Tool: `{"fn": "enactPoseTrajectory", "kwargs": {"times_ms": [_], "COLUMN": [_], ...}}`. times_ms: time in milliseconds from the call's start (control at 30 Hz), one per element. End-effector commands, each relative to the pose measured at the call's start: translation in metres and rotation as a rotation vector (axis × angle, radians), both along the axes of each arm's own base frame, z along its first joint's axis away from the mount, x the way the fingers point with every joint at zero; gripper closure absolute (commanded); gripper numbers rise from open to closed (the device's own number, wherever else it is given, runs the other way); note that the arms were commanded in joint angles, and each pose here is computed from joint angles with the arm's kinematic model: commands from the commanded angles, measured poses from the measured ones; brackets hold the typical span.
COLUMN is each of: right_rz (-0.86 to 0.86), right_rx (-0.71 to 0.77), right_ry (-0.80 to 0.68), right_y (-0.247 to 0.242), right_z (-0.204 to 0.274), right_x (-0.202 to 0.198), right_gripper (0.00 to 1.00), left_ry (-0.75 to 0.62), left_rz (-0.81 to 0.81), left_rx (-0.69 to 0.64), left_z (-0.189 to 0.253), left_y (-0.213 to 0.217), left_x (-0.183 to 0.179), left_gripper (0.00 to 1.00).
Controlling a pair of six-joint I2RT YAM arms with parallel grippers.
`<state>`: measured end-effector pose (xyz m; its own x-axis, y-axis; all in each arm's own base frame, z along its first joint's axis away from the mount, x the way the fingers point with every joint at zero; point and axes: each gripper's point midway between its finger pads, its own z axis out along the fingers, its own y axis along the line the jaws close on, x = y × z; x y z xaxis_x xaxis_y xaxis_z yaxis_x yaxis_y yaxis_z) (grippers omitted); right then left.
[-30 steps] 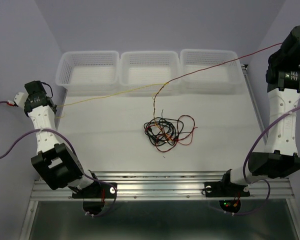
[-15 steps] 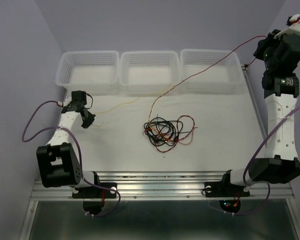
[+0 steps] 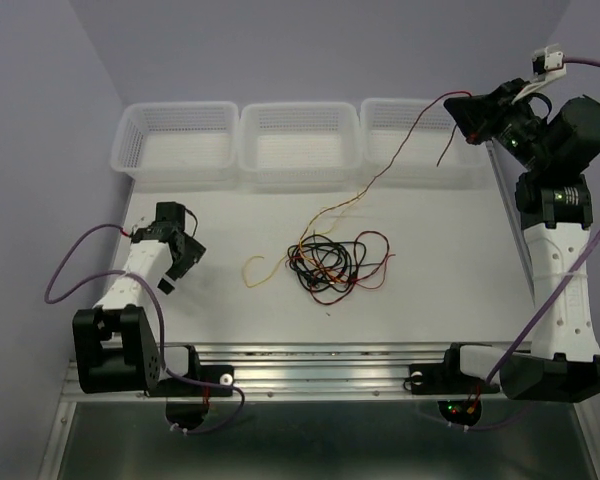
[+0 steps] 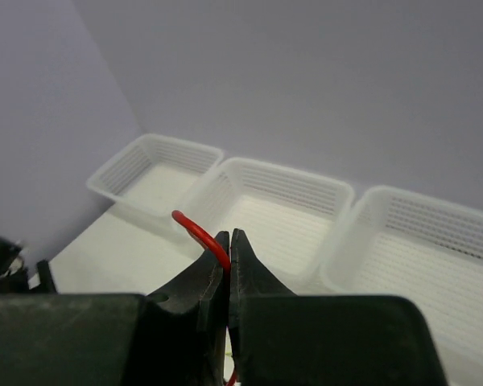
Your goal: Untangle the cables
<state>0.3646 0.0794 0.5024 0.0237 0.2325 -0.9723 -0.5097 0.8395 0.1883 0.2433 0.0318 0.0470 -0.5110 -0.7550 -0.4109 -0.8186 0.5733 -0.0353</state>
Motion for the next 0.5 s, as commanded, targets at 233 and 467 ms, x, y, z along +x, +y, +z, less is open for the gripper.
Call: {"fn": "enactPoseTrajectory", "kwargs": {"times_ms": [233,467], "right_rz": [0.414,0.560], "right_rx": [0.056,0.056], "right_ry": [-0.084,-0.061], "right_y": [0.057,0.083], "right_z": [0.019,0.006], "right_x": [-0.070,-0.099], "right_gripper": [0.99,0.99], "left_ry": [-0.617,-0.671], "left_rz": [-0.489,-0.821], "left_rx": [-0.151,-0.299], "left_z": [0.160,0.189], "left_y": [-0.101,-0.233], "left_x": [0.076,0.117], "left_gripper": [0.01,0.01]}}
